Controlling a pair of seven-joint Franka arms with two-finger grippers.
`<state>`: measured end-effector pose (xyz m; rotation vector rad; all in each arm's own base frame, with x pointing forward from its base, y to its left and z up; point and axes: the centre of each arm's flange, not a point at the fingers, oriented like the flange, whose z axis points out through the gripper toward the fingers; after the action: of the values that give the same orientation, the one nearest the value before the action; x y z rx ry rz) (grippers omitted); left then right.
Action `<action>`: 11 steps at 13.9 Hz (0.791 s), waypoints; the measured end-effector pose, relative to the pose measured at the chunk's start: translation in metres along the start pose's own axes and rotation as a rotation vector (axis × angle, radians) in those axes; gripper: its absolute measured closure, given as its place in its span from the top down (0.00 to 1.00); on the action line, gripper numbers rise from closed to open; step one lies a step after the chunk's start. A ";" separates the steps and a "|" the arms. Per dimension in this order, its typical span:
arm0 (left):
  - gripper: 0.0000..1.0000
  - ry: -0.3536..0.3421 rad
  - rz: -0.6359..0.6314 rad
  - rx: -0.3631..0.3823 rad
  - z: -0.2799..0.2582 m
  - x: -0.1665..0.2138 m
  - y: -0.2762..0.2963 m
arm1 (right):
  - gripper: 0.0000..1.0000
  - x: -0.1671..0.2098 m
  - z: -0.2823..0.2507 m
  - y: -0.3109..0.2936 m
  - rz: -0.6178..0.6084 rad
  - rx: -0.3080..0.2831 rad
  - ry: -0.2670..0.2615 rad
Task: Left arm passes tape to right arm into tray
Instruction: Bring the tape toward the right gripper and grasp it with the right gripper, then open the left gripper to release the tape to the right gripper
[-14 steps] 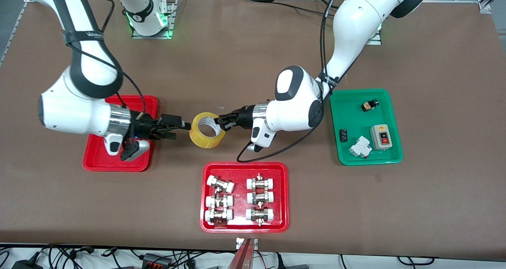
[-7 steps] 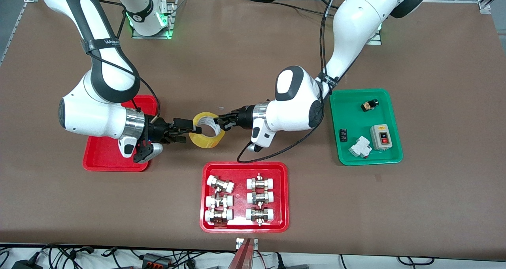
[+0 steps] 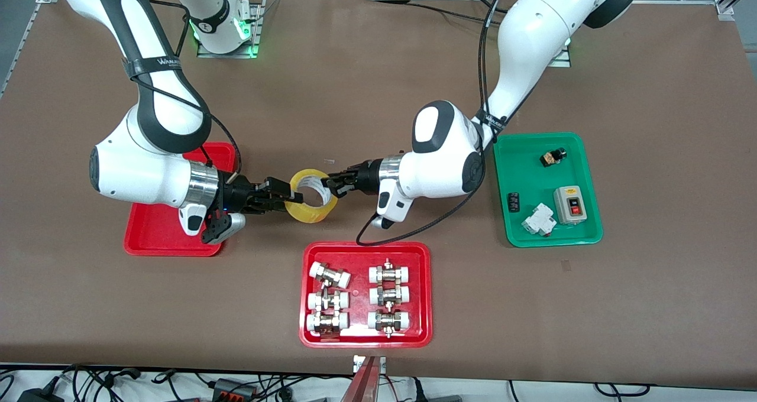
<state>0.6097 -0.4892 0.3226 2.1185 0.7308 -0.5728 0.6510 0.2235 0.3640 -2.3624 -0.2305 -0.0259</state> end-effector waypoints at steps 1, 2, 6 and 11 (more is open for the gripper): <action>0.21 0.000 0.000 0.000 0.000 0.000 0.000 | 0.57 0.000 0.000 0.000 -0.001 0.000 0.000; 0.21 0.000 0.000 0.000 0.000 0.000 0.000 | 0.57 0.000 0.000 0.000 -0.001 0.000 0.001; 0.21 0.001 0.002 -0.002 -0.001 0.000 0.001 | 0.57 0.001 -0.001 -0.001 -0.003 0.000 0.003; 0.66 0.025 0.014 -0.064 -0.059 0.013 0.025 | 0.56 0.002 -0.002 -0.001 -0.003 -0.002 0.008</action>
<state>0.6449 -0.4503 0.3618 2.0735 0.7378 -0.5097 0.6524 0.2231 0.3661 -2.3632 -0.2302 -0.0372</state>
